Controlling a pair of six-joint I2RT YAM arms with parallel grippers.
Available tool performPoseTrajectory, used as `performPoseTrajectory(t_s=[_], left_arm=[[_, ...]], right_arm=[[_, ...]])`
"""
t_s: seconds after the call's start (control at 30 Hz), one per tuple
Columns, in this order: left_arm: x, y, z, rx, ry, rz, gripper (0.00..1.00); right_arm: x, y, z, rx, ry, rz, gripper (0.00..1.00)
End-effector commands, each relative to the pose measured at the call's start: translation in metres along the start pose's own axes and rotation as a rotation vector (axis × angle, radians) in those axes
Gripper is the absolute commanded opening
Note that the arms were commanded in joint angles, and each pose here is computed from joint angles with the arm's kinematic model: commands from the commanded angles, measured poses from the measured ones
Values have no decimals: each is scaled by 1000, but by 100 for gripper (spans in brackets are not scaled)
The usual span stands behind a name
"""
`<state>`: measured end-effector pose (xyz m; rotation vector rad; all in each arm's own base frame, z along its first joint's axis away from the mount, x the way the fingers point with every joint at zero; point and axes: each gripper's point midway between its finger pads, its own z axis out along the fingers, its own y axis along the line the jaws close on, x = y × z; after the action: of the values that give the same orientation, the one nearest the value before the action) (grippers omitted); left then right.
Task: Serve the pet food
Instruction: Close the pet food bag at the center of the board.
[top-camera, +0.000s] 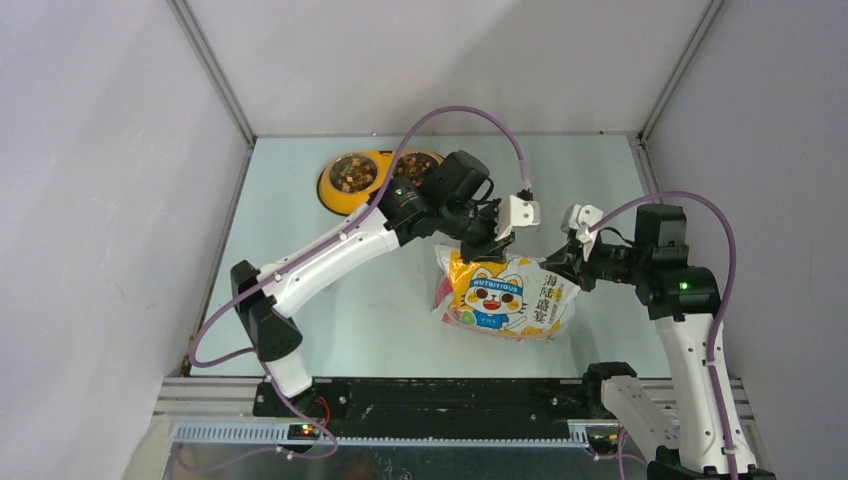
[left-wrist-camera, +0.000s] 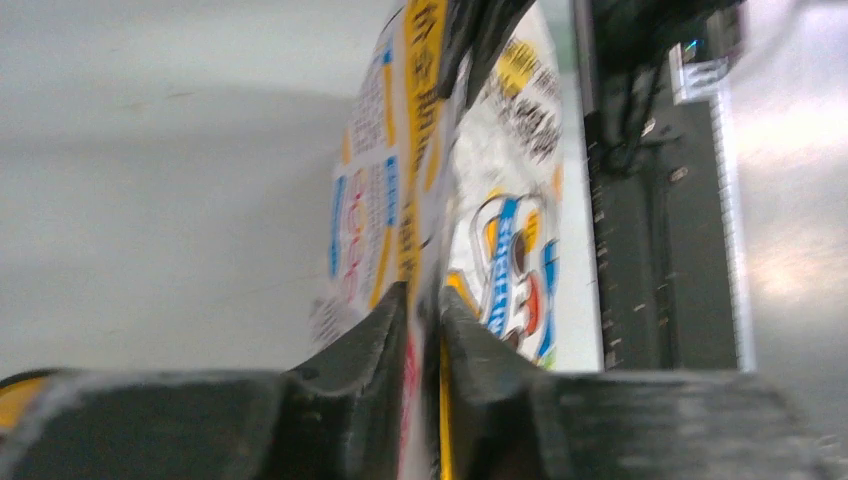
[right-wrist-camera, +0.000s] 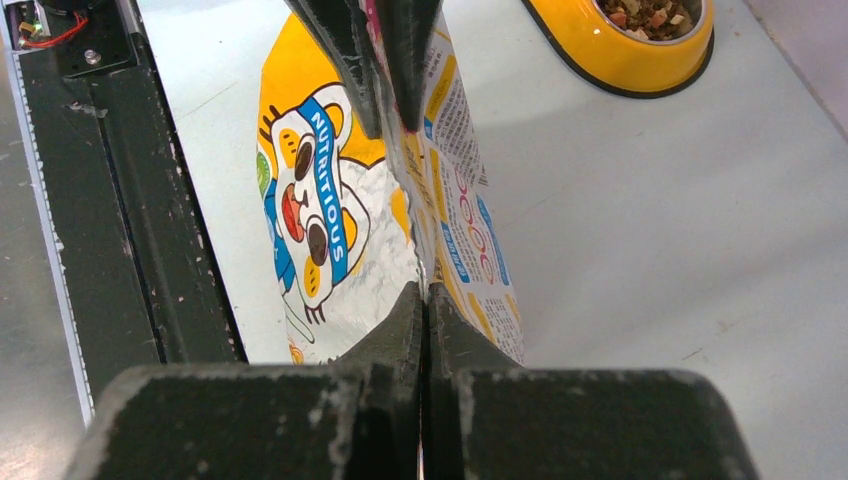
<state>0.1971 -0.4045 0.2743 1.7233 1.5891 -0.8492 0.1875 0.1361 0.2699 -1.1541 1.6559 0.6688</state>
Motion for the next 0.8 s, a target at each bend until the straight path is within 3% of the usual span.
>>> performPoseTrajectory(t_s=[0.0,0.07,0.1,0.13,0.17,0.23,0.47,0.53,0.57,0.67,0.73,0.77], left_arm=[[1,12,-30,-92,13,29,32],[10,15,-32,-107,35,20,39],[12,17,-34,-118,37,20,35],[17,19,-34,-126,51,14,30],[19,21,-36,-135,55,9,13],[23,25,-39,-152,63,2,2],[19,30,-54,-191,41,11,0],[21,33,-59,-204,47,5,12],[24,36,-62,-216,57,-1,27],[35,39,-67,-234,84,-7,35],[45,44,-70,-251,109,-20,6],[48,44,-71,-253,115,-26,3]], right_arm=[[-30,-3,-7,20,-90,-109,0],[-30,-3,-7,20,-89,-109,0],[-30,-3,-7,21,-87,-109,0],[-30,-3,-7,21,-87,-110,0],[-29,-3,-7,21,-87,-109,0],[-29,-3,-7,20,-87,-109,0],[-29,-2,-7,17,-87,-113,0],[-29,-2,-7,17,-87,-114,0],[-29,-2,-8,17,-87,-115,0],[-29,-1,-7,15,-85,-115,0],[-29,-1,-8,15,-85,-118,0],[-29,-1,-8,15,-84,-119,0]])
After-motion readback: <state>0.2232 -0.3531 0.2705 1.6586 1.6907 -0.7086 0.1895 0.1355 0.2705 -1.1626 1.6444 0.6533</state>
